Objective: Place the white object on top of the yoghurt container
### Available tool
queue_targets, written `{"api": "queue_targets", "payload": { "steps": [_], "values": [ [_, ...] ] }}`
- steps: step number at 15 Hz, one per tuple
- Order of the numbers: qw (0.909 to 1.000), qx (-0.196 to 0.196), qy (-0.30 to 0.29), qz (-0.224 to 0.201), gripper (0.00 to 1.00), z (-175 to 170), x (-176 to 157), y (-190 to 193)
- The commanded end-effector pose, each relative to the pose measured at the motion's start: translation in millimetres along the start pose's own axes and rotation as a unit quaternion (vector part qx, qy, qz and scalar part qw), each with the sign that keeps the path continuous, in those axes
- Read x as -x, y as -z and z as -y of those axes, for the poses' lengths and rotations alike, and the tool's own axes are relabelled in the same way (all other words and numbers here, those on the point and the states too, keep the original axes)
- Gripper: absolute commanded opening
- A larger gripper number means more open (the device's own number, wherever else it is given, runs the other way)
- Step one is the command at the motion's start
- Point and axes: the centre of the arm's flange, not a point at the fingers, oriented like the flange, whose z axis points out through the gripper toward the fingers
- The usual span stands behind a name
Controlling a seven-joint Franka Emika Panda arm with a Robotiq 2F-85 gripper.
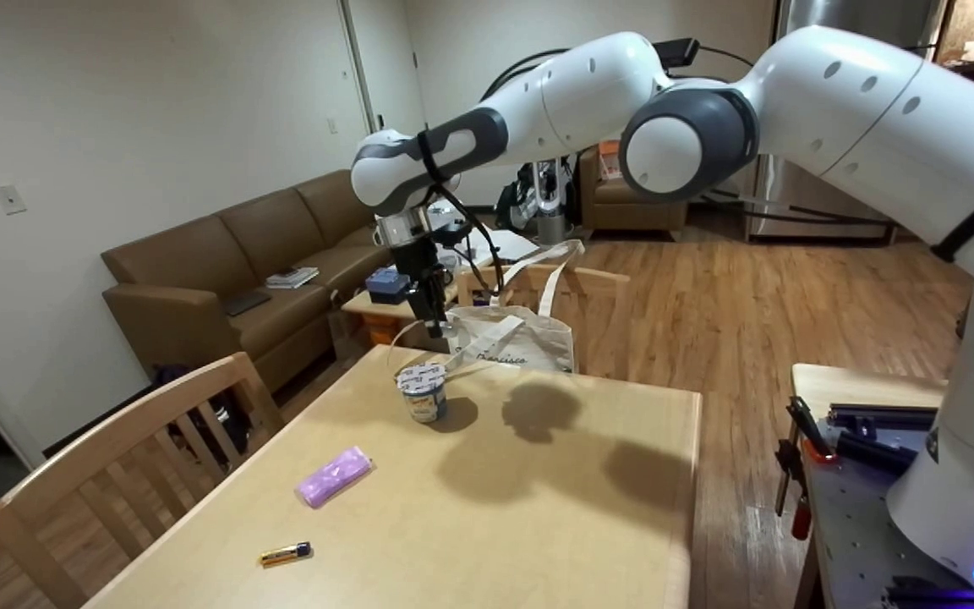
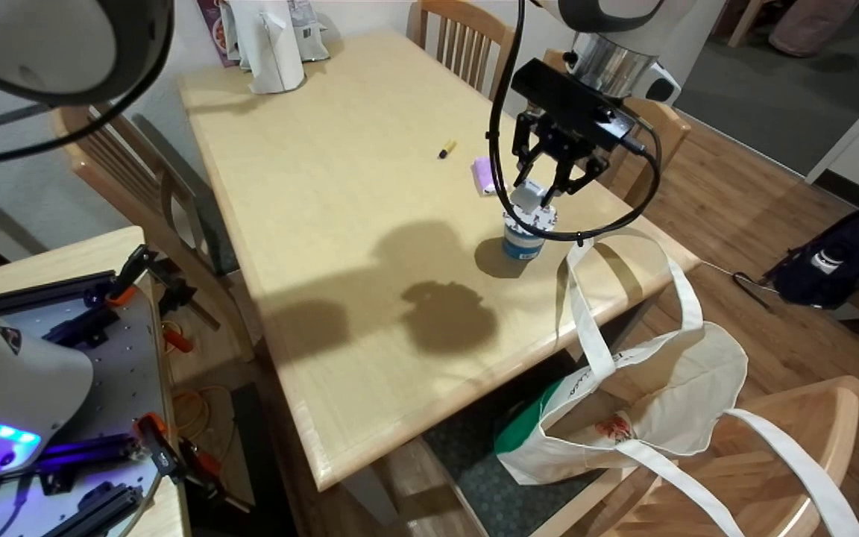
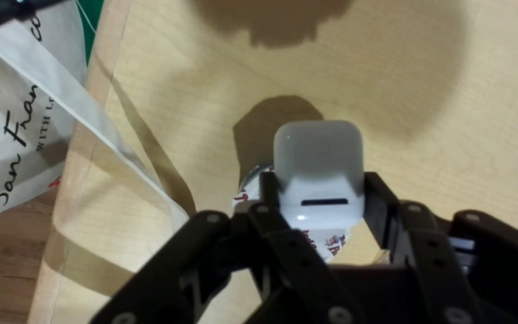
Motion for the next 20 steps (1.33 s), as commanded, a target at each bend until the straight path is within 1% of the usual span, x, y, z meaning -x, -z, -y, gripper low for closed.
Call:
{"api": "queue_targets", "payload": {
  "steps": [1, 3, 5, 9, 11, 15, 17, 18, 19, 20],
  "values": [
    [0.9997, -0.017, 0.012, 0.013, 0.23, -0.9, 0.7, 2.3],
    [0.9994, -0.021, 0.026, 0.003, 0.23, 0.3, -1.5, 1.6],
    [0.9994, -0.016, 0.030, -0.001, 0.23, 1.0, -2.7, 2.0],
    [0.9996, -0.014, 0.022, -0.008, 0.23, 1.0, -3.2, 2.9],
    [0.9996, -0.015, 0.022, -0.010, 0.23, 0.7, -3.1, 3.0],
    [0.9997, -0.016, 0.021, 0.002, 0.23, 0.7, -1.8, 2.6],
    [0.9993, -0.026, 0.028, 0.000, 0.23, 1.9, -2.2, 2.3],
    [0.9998, -0.008, 0.017, 0.004, 0.23, 4.5, -0.8, -1.8],
    [0.9998, -0.008, 0.017, 0.004, 0.48, 4.7, -0.9, -2.0],
    [0.9998, -0.008, 0.017, 0.004, 0.48, 4.9, -1.1, -2.4]
  ]
}}
